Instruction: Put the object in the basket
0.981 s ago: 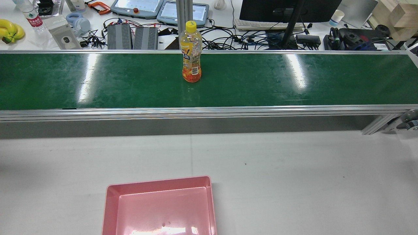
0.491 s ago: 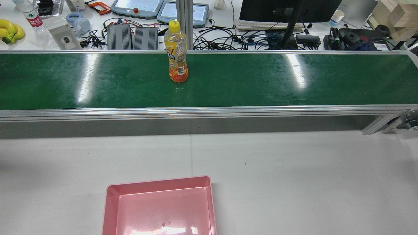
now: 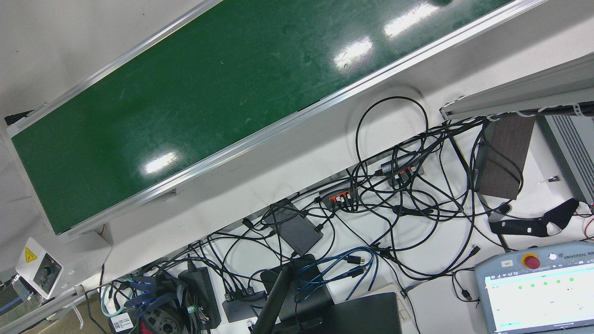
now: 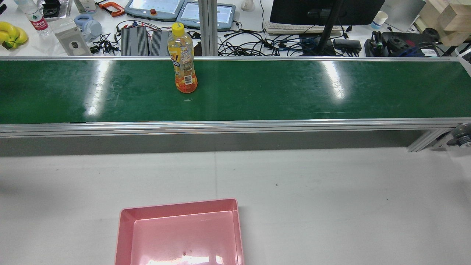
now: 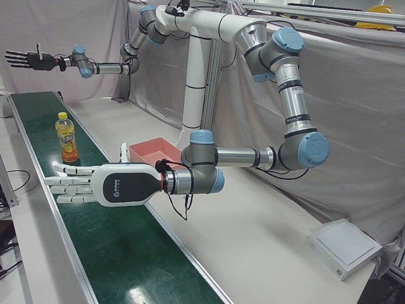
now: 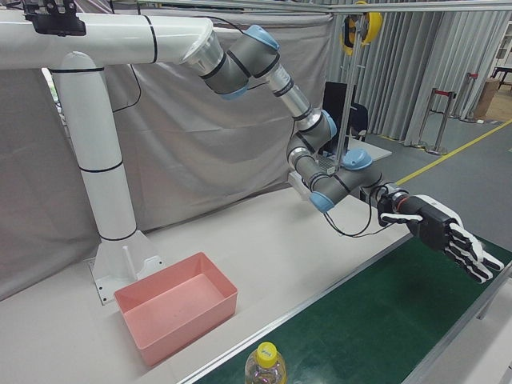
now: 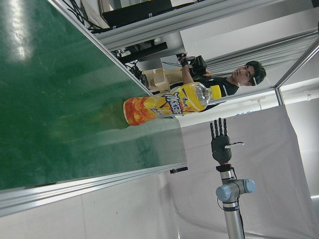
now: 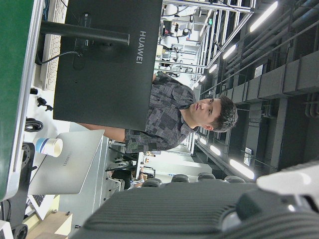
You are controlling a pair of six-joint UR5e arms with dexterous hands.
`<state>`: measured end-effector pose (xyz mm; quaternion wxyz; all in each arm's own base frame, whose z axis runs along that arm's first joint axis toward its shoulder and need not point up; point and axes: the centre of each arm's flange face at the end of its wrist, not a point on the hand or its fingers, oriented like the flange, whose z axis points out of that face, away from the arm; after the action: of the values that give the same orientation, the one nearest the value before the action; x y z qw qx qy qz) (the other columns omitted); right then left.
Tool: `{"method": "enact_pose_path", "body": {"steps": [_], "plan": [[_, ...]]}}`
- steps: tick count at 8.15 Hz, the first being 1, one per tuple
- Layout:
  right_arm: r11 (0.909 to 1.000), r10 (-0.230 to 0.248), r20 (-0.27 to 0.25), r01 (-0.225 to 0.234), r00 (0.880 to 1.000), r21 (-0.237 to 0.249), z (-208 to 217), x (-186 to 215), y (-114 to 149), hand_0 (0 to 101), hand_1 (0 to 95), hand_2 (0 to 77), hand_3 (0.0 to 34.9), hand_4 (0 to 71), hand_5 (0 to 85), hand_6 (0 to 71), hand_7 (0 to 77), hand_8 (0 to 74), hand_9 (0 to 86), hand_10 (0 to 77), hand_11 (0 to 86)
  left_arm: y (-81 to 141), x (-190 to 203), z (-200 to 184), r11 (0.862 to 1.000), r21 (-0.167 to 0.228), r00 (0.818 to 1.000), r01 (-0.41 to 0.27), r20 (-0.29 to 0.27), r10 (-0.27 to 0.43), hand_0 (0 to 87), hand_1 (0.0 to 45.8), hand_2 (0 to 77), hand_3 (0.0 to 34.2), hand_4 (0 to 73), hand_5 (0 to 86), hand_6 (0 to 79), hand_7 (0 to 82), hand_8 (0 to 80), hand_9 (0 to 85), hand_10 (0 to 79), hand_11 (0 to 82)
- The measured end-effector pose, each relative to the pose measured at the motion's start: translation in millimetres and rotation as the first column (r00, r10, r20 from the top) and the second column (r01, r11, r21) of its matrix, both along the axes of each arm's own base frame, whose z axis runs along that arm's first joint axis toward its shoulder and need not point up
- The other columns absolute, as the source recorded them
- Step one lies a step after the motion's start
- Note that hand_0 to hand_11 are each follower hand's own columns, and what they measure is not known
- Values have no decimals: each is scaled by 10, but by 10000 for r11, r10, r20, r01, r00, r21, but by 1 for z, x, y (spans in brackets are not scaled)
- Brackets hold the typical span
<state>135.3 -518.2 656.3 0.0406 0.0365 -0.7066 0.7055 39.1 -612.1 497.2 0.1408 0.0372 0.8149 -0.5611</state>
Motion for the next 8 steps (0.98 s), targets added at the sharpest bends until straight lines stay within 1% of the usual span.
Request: {"method": "enact_pose_path", "body": {"steps": [2, 4, 5, 6, 7, 8], "plan": [[10000, -6, 0, 6, 10000, 5, 0, 0, 0, 2, 0, 5, 3, 0, 0, 0, 5, 0, 0, 0, 0, -1, 37, -6, 9997, -75, 9997, -240, -105, 239, 473, 44, 0, 3, 38, 207, 0, 49, 76, 60, 44, 71], [10000, -10, 0, 10, 10000, 6, 0, -1, 0, 3, 0, 5, 3, 0, 0, 0, 5, 0, 0, 0, 0, 2, 73, -8, 9991, -313, 9993, -272, -252, 264, 467, 44, 0, 3, 38, 196, 0, 49, 76, 60, 44, 71], [10000, -11, 0, 11, 10000, 2, 0, -1, 0, 3, 0, 5, 2, 0, 0, 0, 5, 0, 0, 0, 0, 2, 84, -10, 9987, -417, 9993, -286, -257, 275, 465, 44, 0, 13, 27, 196, 0, 49, 49, 60, 44, 60], [10000, -11, 0, 11, 10000, 1, 0, -1, 0, 3, 0, 5, 2, 0, 0, 0, 5, 0, 0, 0, 0, 1, 90, -11, 9983, -505, 9994, -282, -212, 272, 467, 44, 0, 18, 27, 196, 0, 54, 65, 55, 44, 55], [10000, -11, 0, 11, 10000, 3, 0, -1, 0, 1, 0, 5, 2, 0, 0, 0, 5, 0, 0, 0, 0, 0, 93, -12, 9982, -529, 9995, -283, -180, 274, 465, 44, 0, 28, 16, 191, 0, 49, 60, 60, 44, 65], [10000, -11, 0, 11, 10000, 5, 0, -1, 0, 2, 0, 5, 3, 0, 0, 0, 5, 0, 0, 0, 0, -1, 97, -15, 9983, -487, 9994, -309, -170, 301, 466, 44, 0, 42, 11, 191, 0, 49, 60, 44, 44, 65]]}}
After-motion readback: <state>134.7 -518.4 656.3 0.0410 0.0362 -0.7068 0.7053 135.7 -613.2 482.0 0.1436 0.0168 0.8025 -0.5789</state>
